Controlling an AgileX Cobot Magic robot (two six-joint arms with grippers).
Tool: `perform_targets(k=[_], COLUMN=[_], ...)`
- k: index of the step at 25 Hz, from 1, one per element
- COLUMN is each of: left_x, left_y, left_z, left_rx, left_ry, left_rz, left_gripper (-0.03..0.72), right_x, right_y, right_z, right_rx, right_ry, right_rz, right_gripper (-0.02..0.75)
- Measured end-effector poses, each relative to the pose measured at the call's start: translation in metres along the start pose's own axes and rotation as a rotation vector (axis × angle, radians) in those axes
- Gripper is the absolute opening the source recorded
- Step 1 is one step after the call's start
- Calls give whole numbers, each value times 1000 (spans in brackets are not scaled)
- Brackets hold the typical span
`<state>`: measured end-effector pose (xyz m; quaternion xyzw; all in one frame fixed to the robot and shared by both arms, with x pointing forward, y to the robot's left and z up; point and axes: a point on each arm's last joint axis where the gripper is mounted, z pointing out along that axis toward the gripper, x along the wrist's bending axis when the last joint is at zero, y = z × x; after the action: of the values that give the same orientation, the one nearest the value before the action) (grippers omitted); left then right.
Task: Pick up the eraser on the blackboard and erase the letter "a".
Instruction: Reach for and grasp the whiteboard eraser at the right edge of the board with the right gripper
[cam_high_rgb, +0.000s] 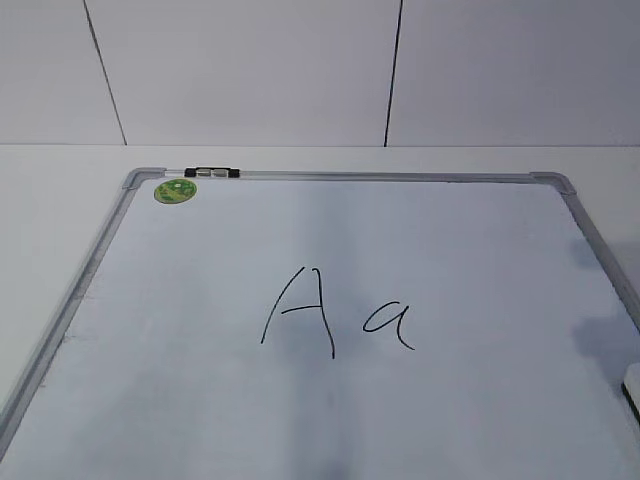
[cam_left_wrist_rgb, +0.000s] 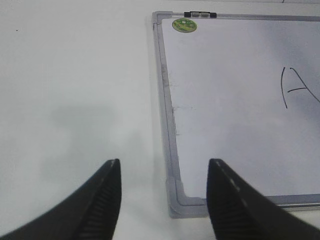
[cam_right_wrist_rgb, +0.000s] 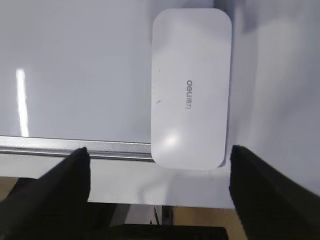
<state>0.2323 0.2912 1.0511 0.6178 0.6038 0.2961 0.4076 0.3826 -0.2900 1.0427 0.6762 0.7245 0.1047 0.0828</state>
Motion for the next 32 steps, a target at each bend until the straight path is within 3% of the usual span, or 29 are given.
perform_targets(k=[13, 32], left_x=[0, 0], left_y=[0, 0], left_z=[0, 0], left_rx=[3, 3], left_ry=[-18, -20], left_rz=[10, 11], left_gripper=[414, 414], right_x=[-7, -7], right_y=[41, 52], right_z=[13, 39], right_rx=[105, 188], right_ry=[-55, -53], right_rz=[12, 45], right_gripper=[667, 664])
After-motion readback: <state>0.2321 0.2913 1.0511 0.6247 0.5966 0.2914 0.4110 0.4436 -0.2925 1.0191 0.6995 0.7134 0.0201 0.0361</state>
